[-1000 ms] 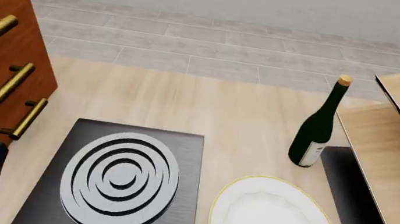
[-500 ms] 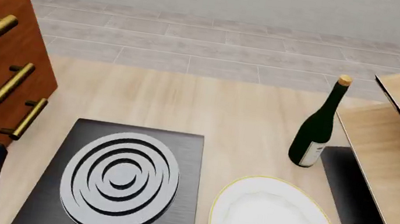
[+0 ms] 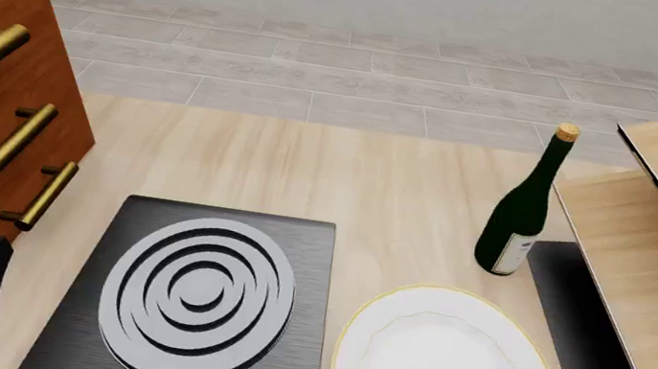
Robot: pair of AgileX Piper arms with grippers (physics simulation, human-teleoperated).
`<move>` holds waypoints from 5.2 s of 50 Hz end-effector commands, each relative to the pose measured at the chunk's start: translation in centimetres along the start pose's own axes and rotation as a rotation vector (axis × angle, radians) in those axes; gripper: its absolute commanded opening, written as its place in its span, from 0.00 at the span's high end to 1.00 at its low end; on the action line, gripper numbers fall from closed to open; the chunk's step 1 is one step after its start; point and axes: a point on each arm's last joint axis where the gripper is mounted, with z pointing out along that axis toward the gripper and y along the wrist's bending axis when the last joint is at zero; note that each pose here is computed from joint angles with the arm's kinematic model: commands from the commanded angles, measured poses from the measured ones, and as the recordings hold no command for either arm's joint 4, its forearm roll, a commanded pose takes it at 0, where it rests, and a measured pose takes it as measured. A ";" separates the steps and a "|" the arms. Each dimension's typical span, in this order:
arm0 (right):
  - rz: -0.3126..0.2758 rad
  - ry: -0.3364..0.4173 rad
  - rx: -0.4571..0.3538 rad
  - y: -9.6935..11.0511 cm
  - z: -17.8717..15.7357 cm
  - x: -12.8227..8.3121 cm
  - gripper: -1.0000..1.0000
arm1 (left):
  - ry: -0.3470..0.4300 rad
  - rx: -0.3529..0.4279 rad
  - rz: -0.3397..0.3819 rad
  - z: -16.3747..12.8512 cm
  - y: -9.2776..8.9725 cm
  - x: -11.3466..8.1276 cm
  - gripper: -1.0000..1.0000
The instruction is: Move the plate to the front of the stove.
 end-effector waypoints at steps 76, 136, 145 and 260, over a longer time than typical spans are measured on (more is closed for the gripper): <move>0.149 -0.238 -0.526 13.8 -2.8 -10.7 1.00 | -0.006 -0.018 -0.002 -0.1 0.1 0.0 0.00; 0.418 -0.150 -0.485 27.1 22.1 -19.6 1.00 | 0.014 0.011 0.015 -0.5 -0.1 0.3 0.00; 0.458 -0.141 -0.472 27.6 24.4 -20.4 1.00 | 0.015 0.010 0.020 -0.5 -0.1 0.3 0.00; 0.221 -0.004 -0.465 26.4 18.8 -10.1 0.00 | 0.000 0.010 0.011 -0.5 -0.1 0.2 0.00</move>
